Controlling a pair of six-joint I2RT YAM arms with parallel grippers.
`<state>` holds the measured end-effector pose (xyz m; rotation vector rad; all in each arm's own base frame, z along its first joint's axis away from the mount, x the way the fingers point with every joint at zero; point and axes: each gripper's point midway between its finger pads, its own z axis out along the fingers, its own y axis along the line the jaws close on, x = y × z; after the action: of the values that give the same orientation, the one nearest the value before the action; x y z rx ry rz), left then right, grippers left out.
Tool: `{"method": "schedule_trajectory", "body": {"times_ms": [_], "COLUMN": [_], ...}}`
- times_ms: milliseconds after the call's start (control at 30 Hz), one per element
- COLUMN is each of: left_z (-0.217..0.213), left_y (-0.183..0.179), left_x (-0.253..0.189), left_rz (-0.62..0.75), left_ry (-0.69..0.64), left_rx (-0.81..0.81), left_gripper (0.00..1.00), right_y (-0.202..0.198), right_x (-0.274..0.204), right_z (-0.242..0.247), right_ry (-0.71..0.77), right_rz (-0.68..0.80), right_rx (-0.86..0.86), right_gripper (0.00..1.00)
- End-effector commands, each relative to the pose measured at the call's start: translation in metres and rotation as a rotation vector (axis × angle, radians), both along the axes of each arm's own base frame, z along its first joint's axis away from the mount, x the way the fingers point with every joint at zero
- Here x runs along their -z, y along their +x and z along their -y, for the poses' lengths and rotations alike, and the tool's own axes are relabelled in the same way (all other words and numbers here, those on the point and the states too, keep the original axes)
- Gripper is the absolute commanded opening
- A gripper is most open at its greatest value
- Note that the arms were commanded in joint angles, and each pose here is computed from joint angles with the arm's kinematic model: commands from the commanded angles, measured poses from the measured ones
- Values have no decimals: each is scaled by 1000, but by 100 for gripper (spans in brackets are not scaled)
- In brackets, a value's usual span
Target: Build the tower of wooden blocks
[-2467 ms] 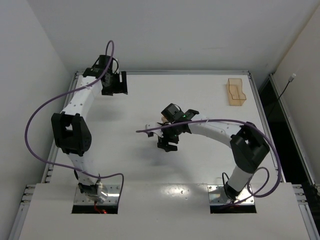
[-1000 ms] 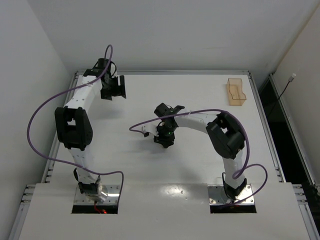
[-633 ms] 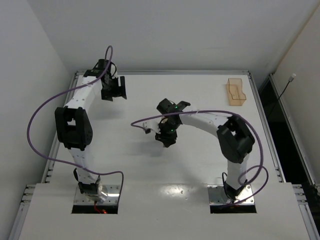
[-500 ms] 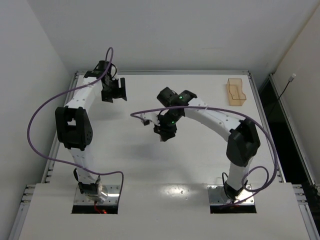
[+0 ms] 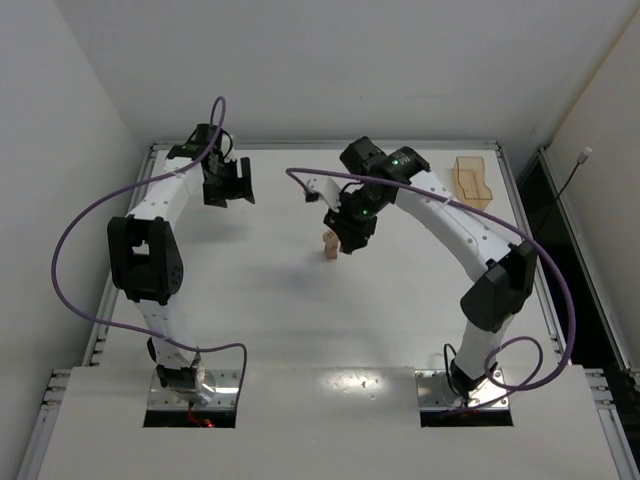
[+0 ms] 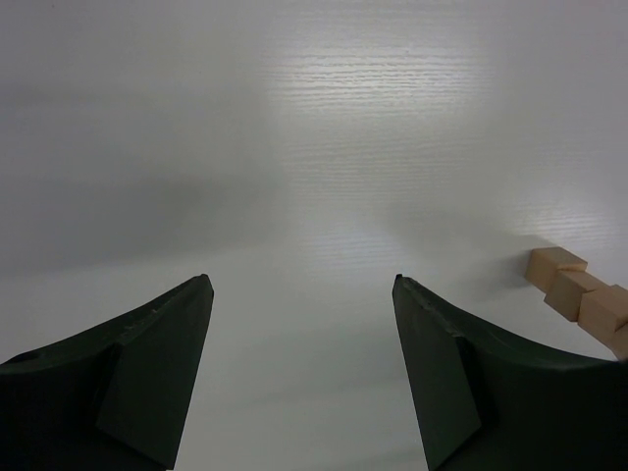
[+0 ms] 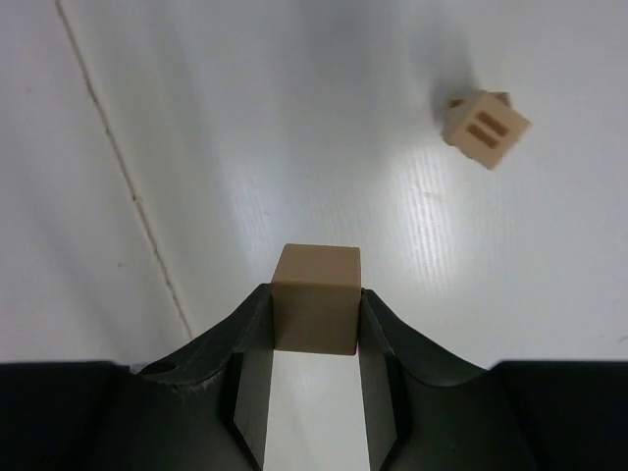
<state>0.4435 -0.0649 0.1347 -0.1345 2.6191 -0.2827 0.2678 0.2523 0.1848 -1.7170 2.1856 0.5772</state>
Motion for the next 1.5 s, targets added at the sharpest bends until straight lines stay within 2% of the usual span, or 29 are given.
{"method": "schedule_trajectory", "body": {"times_ms": [0, 133, 300, 667, 933, 1467], "left_z": [3, 1, 0, 2, 2, 2], "left_y": [6, 7, 7, 10, 10, 10], "left_x": [-32, -39, -39, -39, -39, -35], "left_rz": [94, 113, 113, 111, 111, 100], "left_ry": [-31, -23, -16, -28, -28, -33], "left_rx": [3, -3, -8, -11, -11, -18], "left_gripper": [71, 71, 71, 71, 71, 71], "right_y": [45, 73, 83, 114, 120, 102], "right_x": [-22, -34, -30, 0, 11, 21], "right_z": [-6, -8, -14, -4, -15, -35], "right_ry": [42, 84, 113, 45, 44, -11], "right_rz": [81, 92, 47, 6, -19, 7], "right_rx": [222, 338, 438, 753, 781, 732], "right_gripper": [0, 0, 0, 0, 0, 0]}}
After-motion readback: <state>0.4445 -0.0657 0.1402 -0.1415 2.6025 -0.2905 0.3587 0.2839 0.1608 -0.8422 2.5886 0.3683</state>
